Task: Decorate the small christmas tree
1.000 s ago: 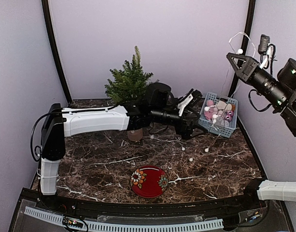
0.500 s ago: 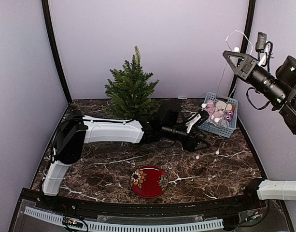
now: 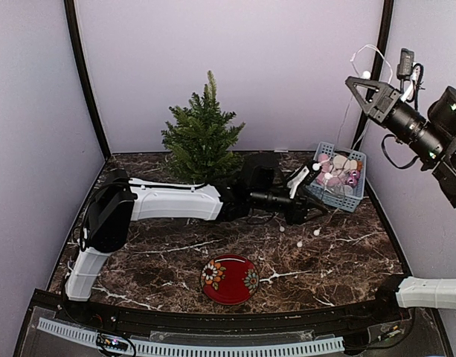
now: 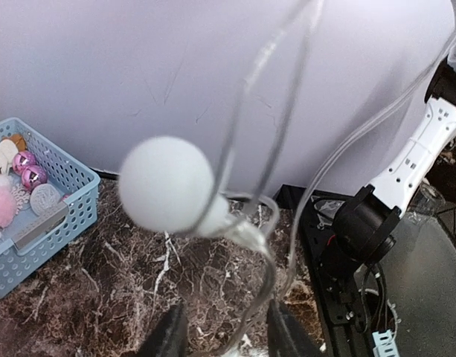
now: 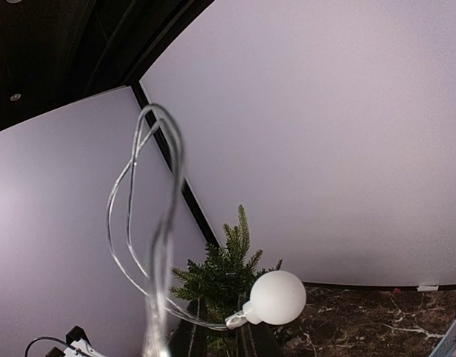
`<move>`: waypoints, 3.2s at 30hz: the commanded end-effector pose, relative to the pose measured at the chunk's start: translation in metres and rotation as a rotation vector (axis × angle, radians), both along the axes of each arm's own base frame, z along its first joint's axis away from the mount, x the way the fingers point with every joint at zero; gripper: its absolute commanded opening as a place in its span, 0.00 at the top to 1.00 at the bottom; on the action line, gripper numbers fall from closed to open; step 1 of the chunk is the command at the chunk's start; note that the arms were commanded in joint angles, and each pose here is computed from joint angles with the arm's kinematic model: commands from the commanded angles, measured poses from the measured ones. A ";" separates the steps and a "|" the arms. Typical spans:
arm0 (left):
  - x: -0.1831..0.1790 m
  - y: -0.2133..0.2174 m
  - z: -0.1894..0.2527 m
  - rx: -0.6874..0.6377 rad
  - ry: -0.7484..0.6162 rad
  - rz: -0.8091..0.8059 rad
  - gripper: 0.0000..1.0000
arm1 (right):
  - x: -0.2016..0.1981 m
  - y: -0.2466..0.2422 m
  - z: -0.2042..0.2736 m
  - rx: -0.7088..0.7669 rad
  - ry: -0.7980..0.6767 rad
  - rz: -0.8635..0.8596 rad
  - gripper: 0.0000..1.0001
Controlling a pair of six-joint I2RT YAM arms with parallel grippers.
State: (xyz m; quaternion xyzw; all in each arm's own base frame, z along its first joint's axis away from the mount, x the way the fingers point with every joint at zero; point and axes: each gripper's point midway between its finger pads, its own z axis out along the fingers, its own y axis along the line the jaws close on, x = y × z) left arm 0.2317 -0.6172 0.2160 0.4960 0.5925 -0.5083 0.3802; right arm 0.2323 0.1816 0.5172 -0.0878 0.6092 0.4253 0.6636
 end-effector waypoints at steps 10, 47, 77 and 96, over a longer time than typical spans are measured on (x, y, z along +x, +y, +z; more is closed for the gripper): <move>-0.008 0.017 0.022 -0.030 -0.038 0.054 1.00 | 0.019 -0.062 0.006 -0.007 0.040 -0.366 1.00; 0.102 0.093 0.246 -0.101 -0.688 0.299 1.00 | 0.086 -0.003 -0.096 -0.140 0.235 -0.301 1.00; 0.085 0.084 0.193 0.015 -0.451 0.220 1.00 | -0.015 0.009 -0.205 -0.089 0.266 0.042 0.03; 0.086 0.082 0.190 0.013 -0.403 0.230 1.00 | -0.020 0.179 -0.305 -0.202 0.346 0.152 0.34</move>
